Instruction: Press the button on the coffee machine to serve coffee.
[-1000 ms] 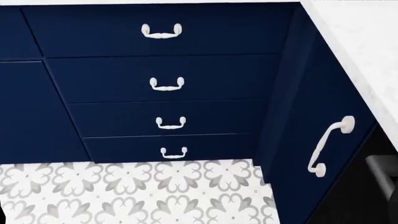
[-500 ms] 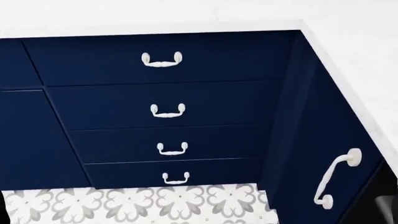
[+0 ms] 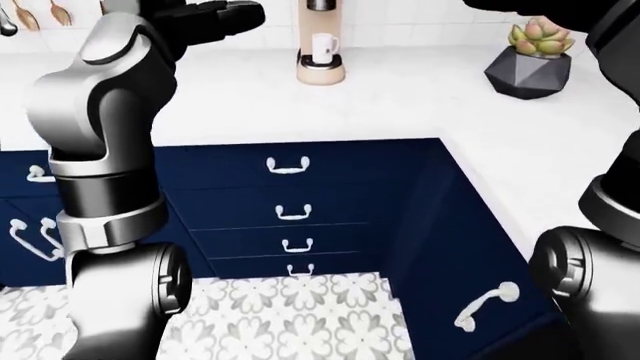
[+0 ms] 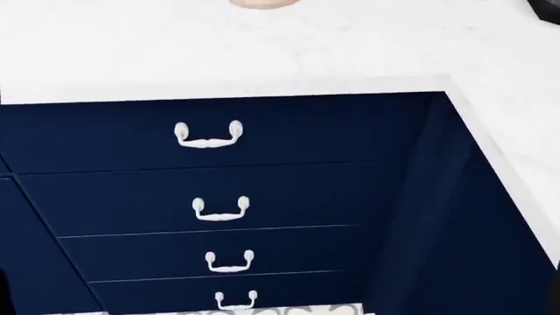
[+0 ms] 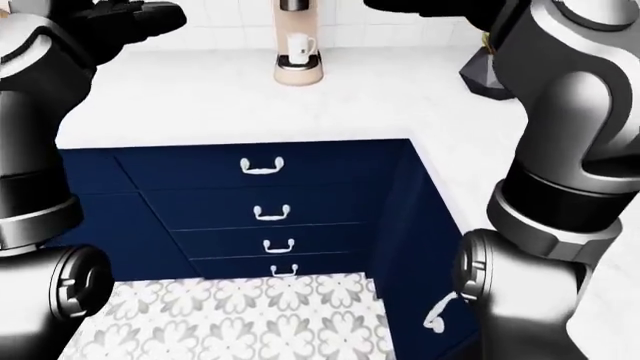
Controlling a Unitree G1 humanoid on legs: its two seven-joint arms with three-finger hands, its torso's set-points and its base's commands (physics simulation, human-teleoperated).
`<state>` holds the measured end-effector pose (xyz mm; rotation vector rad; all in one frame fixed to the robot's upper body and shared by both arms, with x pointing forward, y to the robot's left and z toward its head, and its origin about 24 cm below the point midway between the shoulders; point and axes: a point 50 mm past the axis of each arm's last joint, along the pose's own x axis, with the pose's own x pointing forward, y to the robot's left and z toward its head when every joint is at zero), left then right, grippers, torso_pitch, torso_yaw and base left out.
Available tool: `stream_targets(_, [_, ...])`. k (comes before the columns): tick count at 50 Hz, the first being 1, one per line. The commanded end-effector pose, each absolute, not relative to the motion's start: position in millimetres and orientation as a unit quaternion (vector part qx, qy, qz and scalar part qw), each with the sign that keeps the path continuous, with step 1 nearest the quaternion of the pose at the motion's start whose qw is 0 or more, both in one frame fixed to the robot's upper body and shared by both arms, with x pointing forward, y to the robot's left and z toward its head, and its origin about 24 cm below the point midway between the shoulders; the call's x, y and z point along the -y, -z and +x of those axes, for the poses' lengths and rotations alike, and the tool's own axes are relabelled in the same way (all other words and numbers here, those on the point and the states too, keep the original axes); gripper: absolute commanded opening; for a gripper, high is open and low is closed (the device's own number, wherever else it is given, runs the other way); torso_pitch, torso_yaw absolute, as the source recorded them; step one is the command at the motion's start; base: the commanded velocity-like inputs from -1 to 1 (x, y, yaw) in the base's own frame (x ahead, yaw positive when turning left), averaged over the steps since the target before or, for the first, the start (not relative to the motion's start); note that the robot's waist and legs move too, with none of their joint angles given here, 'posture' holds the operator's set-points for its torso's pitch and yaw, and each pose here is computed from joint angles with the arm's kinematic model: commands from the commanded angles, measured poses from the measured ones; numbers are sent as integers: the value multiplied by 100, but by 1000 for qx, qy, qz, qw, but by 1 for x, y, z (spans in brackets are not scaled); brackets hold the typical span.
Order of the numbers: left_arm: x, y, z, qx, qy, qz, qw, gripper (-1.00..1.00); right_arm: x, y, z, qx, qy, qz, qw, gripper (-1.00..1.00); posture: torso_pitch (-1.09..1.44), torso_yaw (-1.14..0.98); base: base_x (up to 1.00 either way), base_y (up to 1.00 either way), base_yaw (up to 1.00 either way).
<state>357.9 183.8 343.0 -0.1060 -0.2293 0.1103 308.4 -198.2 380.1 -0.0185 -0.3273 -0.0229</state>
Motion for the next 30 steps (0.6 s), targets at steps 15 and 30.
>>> stream_targets(15, [-188, -369, 345, 176, -59, -61, 981, 100, 196, -398, 298, 210, 5, -7, 978, 100, 0, 0, 52, 0, 0])
stream_targets(30, [-189, -369, 346, 174, -59, -63, 981, 100, 195, -398, 298, 210, 5, -7, 978, 100, 0, 0, 52, 0, 0])
